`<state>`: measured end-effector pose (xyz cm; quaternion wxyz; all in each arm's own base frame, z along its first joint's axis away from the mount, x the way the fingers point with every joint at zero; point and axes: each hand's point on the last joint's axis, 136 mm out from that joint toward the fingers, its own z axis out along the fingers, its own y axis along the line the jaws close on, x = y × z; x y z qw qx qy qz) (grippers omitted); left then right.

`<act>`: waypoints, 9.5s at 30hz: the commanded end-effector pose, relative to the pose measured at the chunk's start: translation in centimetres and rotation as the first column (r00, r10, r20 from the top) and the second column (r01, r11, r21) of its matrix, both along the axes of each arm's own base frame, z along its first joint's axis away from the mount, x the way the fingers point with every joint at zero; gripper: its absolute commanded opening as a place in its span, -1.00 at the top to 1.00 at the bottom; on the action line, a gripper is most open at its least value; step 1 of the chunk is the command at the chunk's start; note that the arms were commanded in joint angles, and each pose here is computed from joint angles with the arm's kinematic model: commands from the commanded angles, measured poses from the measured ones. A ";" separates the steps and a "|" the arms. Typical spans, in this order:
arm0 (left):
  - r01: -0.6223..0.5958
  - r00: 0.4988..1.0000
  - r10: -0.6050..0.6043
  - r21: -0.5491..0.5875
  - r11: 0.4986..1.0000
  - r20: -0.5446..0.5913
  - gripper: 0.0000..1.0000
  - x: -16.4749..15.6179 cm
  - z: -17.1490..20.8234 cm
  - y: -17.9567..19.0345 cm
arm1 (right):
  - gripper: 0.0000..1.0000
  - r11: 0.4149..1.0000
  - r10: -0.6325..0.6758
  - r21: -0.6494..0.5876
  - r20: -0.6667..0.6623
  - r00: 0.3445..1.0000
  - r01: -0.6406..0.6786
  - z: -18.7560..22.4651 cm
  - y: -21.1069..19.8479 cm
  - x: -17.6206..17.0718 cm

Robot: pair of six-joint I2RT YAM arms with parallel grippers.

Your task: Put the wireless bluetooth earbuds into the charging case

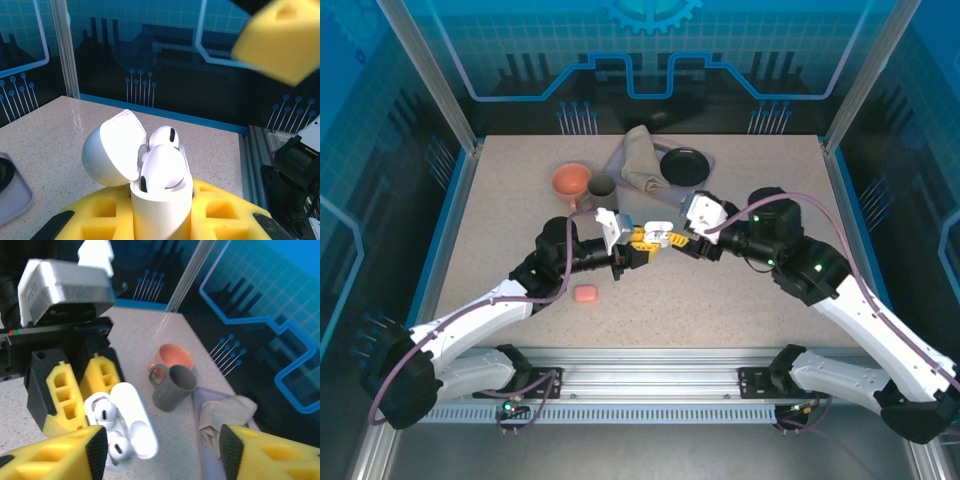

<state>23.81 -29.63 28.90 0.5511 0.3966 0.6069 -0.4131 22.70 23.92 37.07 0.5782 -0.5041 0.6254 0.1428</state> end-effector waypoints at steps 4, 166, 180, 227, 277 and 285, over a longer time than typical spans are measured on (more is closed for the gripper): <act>0.006 0.997 -0.004 -0.025 1.000 0.079 1.00 -0.4 1.3 0.2 | -0.70 0.988 -0.043 0.144 -0.046 0.998 0.050 2.5 -2.6 -0.1; -0.327 0.918 0.316 0.009 0.945 0.240 -0.97 -0.2 4.7 6.6 | 0.65 0.931 -0.213 -0.087 -0.918 0.335 0.353 -22.9 -8.5 9.4; -0.351 0.920 0.340 0.023 0.936 0.197 -0.98 0.1 4.1 7.0 | 0.66 0.839 -0.336 -0.275 -0.940 0.051 0.469 -31.7 -12.3 13.2; -0.709 0.640 0.743 0.224 0.669 -0.195 -0.98 6.8 -0.8 14.2 | -0.22 0.793 -0.443 -0.109 -0.777 0.446 0.599 -21.1 -14.4 11.9; -0.845 -0.096 0.624 0.396 0.361 -0.775 -0.98 5.6 -12.6 31.8 | -0.91 0.754 0.161 -0.462 -0.558 0.814 -0.466 -34.7 20.9 0.3; -0.844 -0.096 0.623 0.395 0.362 -0.776 -0.98 5.7 -12.6 31.8 | -0.69 0.734 0.138 -0.473 -0.599 0.789 -0.487 -36.1 21.0 -0.1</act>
